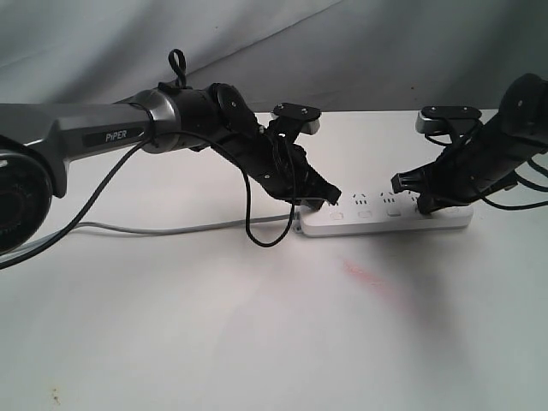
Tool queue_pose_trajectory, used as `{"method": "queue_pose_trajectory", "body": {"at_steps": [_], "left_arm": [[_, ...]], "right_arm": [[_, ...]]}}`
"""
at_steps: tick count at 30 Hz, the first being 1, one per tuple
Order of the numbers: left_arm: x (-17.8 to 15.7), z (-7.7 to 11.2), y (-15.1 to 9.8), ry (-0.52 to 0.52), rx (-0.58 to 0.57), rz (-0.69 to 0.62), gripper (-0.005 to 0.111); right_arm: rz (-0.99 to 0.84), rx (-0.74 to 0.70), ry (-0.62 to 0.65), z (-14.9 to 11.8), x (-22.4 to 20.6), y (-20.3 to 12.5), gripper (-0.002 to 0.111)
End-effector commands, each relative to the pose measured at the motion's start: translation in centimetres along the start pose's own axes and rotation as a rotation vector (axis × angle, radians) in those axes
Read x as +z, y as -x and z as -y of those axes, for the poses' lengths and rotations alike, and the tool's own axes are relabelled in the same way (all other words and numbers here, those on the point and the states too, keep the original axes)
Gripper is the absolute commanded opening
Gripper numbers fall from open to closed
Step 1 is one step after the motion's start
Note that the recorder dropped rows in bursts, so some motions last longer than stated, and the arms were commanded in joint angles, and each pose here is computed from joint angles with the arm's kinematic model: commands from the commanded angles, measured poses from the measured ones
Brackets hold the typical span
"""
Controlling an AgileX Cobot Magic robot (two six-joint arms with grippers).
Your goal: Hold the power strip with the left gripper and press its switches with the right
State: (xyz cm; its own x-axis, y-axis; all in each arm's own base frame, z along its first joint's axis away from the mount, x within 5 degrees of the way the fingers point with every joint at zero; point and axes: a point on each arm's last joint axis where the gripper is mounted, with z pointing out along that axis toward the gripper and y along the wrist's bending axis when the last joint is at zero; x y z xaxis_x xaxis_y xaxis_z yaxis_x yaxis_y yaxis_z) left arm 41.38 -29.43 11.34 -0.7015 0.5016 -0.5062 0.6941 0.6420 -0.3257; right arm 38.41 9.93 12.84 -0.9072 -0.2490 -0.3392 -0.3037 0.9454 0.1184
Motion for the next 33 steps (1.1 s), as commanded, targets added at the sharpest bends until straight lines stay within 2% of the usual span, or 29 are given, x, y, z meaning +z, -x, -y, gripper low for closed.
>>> {"method": "queue_pose_trajectory", "body": {"at_steps": [1, 6, 10, 14, 22, 33], "left_arm": [[0.8, -0.1, -1.0, -0.011, 0.001, -0.056, 0.0], [0.8, -0.1, -1.0, -0.011, 0.001, -0.056, 0.0], [0.8, -0.1, -1.0, -0.011, 0.001, -0.056, 0.0], [0.8, -0.2, -0.9, -0.01, 0.001, -0.055, 0.0], [0.8, -0.2, -0.9, -0.01, 0.001, -0.055, 0.0], [0.8, -0.1, -1.0, -0.013, 0.0, -0.058, 0.0]], "right_arm": [[-0.051, -0.012, 0.003, 0.1, 0.4, -0.5, 0.0], [0.053, -0.017, 0.009, -0.4, -2.8, 1.1, 0.0], [0.078, -0.02, 0.007, -0.6, -3.7, 1.4, 0.0], [0.076, -0.04, 0.012, -1.1, -3.6, 1.4, 0.0], [0.064, -0.139, 0.032, -4.4, -2.6, 1.2, 0.0], [0.035, -0.136, 0.03, -4.4, -0.8, 0.8, 0.0]]}}
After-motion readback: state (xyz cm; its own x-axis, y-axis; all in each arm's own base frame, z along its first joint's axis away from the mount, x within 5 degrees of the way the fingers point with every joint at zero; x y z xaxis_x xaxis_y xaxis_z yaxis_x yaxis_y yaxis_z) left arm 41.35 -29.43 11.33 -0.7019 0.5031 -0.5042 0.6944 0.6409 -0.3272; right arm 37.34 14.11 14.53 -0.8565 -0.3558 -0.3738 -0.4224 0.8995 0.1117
